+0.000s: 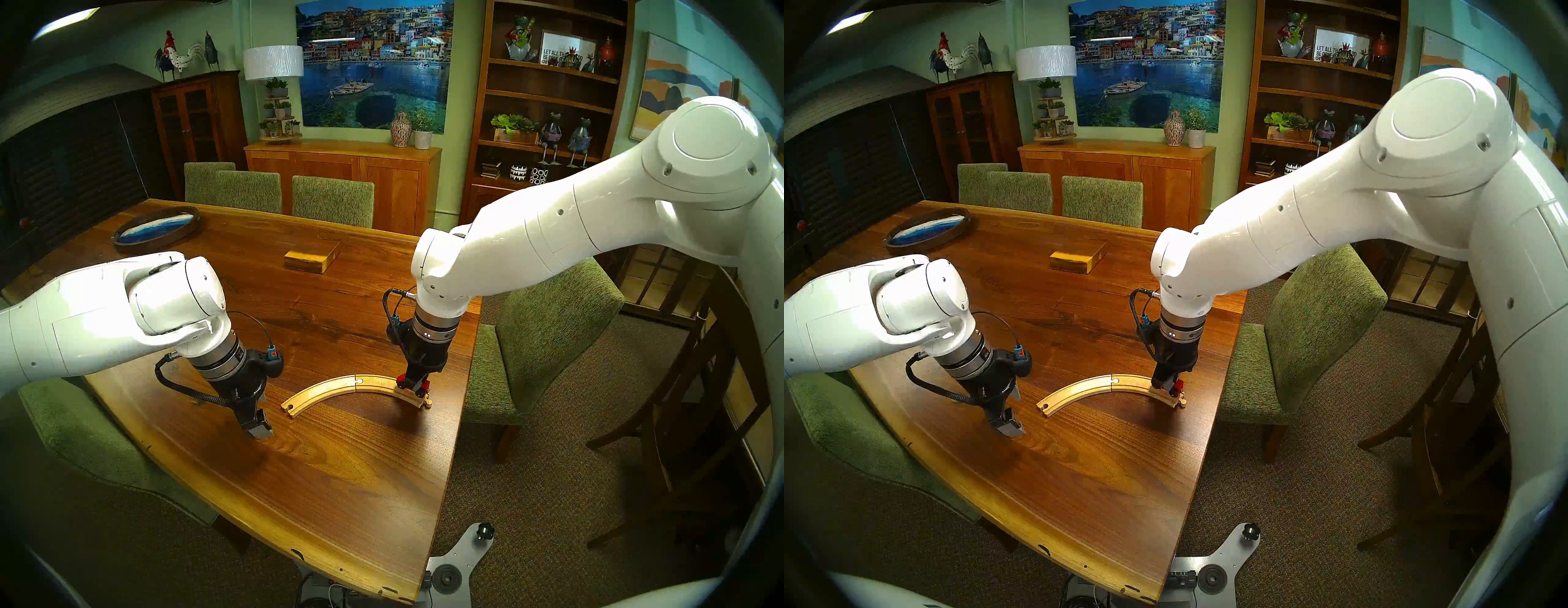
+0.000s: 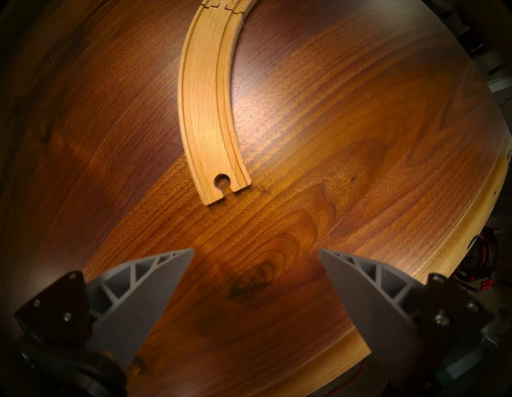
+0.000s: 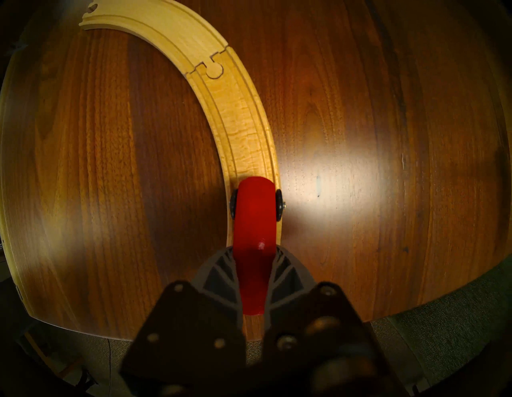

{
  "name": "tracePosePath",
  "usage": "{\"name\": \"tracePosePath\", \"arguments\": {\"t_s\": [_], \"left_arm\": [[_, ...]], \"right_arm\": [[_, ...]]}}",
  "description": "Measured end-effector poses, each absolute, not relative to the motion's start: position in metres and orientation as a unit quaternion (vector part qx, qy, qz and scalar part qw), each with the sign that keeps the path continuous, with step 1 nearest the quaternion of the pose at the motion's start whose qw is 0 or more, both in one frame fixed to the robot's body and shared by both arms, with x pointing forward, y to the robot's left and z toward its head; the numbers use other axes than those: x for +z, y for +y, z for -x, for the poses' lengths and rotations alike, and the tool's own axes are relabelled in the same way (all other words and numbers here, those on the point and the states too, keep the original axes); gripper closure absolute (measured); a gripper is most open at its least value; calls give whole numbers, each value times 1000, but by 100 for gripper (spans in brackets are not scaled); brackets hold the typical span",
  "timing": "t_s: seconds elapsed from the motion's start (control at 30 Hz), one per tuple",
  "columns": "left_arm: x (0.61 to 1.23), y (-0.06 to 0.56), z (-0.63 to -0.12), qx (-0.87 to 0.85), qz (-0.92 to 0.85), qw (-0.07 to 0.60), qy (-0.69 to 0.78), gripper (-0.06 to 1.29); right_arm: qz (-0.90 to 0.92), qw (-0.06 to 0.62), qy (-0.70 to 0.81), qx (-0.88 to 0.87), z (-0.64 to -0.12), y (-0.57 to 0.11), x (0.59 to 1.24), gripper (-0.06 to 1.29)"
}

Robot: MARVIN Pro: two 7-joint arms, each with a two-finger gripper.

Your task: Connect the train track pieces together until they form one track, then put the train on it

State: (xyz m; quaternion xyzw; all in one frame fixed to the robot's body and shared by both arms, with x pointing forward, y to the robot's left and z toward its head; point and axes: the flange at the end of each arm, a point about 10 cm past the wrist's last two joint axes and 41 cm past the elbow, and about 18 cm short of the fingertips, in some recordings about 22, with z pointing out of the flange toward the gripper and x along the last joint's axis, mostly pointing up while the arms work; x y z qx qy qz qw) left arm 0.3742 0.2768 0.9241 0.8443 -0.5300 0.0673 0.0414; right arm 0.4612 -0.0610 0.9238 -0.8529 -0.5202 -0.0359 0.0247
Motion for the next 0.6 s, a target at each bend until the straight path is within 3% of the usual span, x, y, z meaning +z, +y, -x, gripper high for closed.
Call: {"name": "tracePosePath", "arguments": {"t_s": [0.6], "left_arm": [[924,277,-374,67,-844,41,-530,2]], "right_arm": [[850,25,-526,-27,-462,-54,920,120]]}}
